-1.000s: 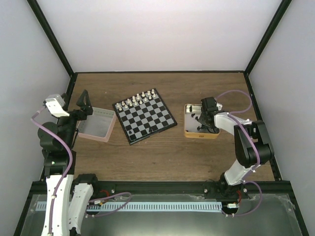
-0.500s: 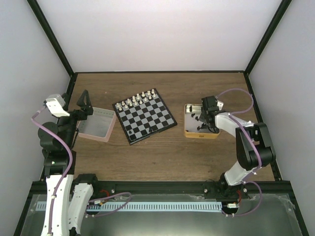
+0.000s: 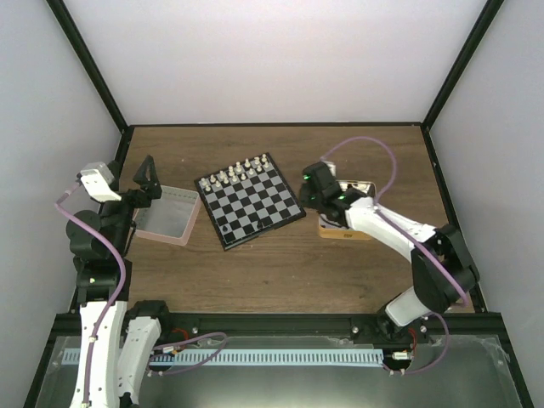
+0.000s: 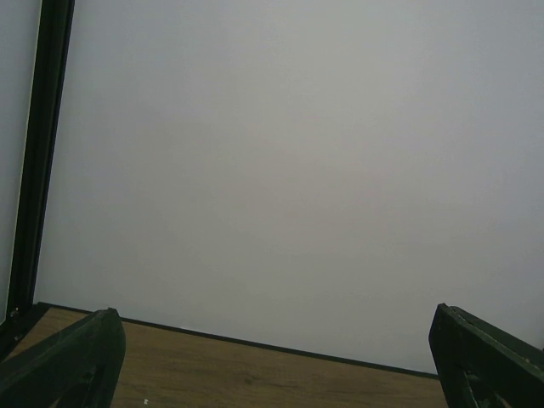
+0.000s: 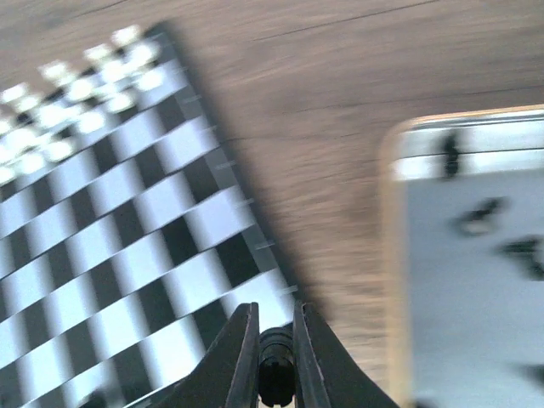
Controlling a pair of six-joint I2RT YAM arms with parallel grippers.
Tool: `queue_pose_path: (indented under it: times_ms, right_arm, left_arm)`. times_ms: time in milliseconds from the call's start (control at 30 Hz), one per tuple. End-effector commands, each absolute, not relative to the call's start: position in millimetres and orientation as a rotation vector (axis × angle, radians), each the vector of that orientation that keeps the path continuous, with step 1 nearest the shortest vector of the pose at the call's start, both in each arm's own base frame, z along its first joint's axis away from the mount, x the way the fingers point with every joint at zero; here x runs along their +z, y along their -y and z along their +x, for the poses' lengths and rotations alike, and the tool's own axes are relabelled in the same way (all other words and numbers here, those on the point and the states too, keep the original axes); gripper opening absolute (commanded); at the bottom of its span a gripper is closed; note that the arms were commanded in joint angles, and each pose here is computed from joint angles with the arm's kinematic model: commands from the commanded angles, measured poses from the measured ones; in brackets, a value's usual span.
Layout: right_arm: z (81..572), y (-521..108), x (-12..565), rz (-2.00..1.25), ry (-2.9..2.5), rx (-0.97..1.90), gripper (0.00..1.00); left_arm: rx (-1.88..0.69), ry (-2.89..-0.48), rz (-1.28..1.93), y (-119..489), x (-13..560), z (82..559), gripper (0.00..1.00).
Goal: Set up the chess pieces on the board
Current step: Place the chess piece on the chessboard.
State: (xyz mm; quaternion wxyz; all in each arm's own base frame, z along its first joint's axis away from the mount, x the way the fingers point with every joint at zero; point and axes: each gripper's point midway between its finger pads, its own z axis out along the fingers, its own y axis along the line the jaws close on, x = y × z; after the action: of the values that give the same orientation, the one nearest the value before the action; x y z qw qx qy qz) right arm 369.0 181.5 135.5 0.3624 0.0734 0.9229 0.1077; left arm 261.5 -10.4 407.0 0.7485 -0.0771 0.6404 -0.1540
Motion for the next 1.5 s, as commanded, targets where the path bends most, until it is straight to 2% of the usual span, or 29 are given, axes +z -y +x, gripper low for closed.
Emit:
queue_pose_path:
  times_ms: [0, 200, 400, 767, 1300, 1467]
  right_arm:
    - [342.7, -269.1, 153.5, -0.018, -2.38, 0.444, 0.06]
    - [289.3, -369.0, 147.2, -0.336, -2.388, 0.569, 0.06]
    - [266.3, -420.5, 127.5, -0.516, -2.39, 0.56, 0.06]
    - [274.1, -444.7, 83.1, -0.601, -2.437, 0.503, 0.07]
    - [279.9, -457.6, 64.1, -0.645, -2.448, 0.477, 0.09]
    - [280.7, -458.1, 59.7, -0.65, -2.453, 0.465, 0.13]
  left_arm:
    - [-0.348, -1.388, -0.153, 13.4, 408.0, 260.7, 1.0]
    - [-0.347, -1.386, -0.152, 13.7, 408.7, 259.8, 1.0]
    - [-0.346, -1.386, -0.151, 14.1, 408.3, 259.1, 1.0]
    - [-0.347, -1.391, -0.149, 15.0, 407.2, 260.6, 1.0]
    - [-0.349, -1.395, -0.149, 15.3, 406.3, 261.7, 1.0]
    - [-0.348, -1.395, -0.15, 15.1, 406.3, 261.9, 1.0]
